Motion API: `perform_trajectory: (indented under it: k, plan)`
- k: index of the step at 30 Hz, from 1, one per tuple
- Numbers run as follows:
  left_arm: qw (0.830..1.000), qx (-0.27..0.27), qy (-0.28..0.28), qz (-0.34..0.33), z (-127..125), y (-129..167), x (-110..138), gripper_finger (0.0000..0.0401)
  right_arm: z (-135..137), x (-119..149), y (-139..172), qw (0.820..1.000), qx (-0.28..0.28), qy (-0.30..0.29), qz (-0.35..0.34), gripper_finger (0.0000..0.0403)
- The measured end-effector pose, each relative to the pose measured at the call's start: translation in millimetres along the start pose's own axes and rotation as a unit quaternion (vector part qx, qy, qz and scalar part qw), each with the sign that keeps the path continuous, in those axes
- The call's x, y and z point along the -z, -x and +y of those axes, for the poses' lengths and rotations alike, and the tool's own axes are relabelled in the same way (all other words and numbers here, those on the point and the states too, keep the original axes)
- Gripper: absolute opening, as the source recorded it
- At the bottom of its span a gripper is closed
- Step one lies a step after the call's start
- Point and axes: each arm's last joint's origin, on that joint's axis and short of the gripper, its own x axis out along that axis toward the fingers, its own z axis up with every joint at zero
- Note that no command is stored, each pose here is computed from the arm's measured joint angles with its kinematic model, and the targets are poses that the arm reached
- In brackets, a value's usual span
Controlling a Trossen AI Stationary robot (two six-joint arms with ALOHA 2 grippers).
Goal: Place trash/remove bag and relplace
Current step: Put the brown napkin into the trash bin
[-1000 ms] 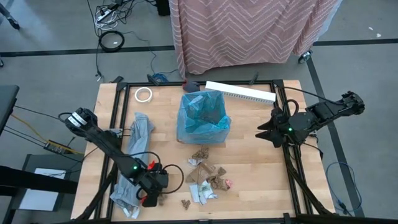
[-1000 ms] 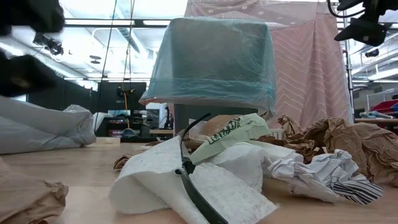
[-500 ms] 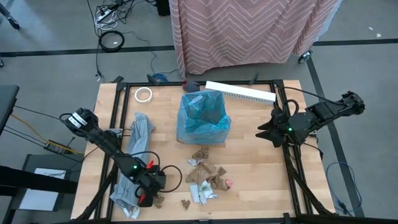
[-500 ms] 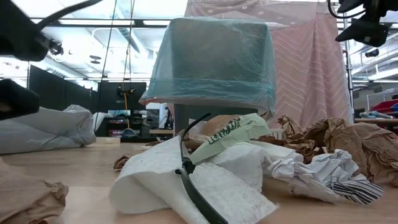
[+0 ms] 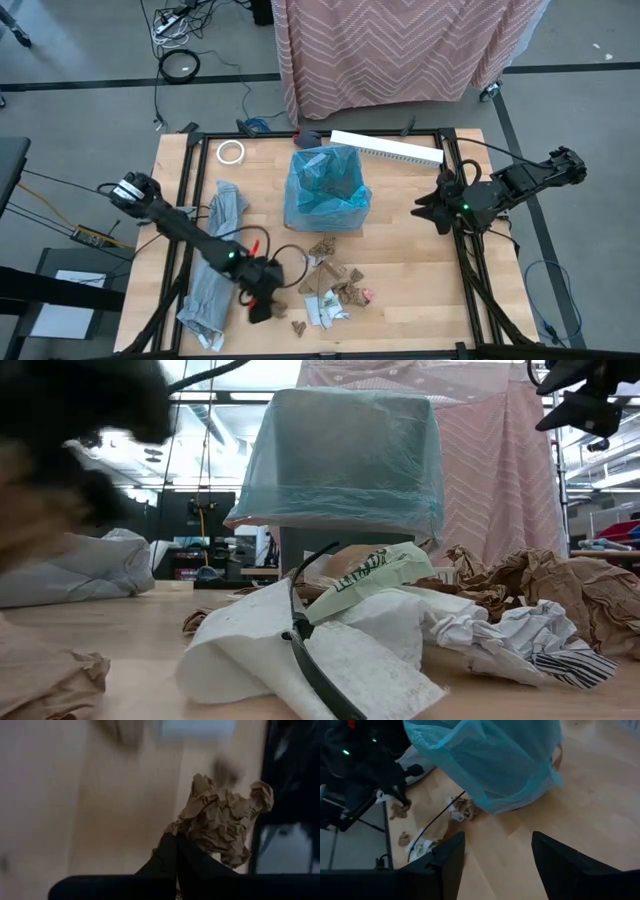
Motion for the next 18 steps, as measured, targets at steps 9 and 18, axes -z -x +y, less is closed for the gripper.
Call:
perform_trajectory:
  k: [9, 18]
  plan:
    - [0.991, -0.074, -0.077, -0.075, -6, 53, -71, 0.0001, -2, 1, 0, 1.000, 0.013, 0.021, 0.001, 0.0209]
    - [0.963, -0.168, -0.175, -0.121, -12, 138, -121, 0.0001, -2, 1, 0, 0.999, 0.018, 0.038, -0.004, 0.0208]
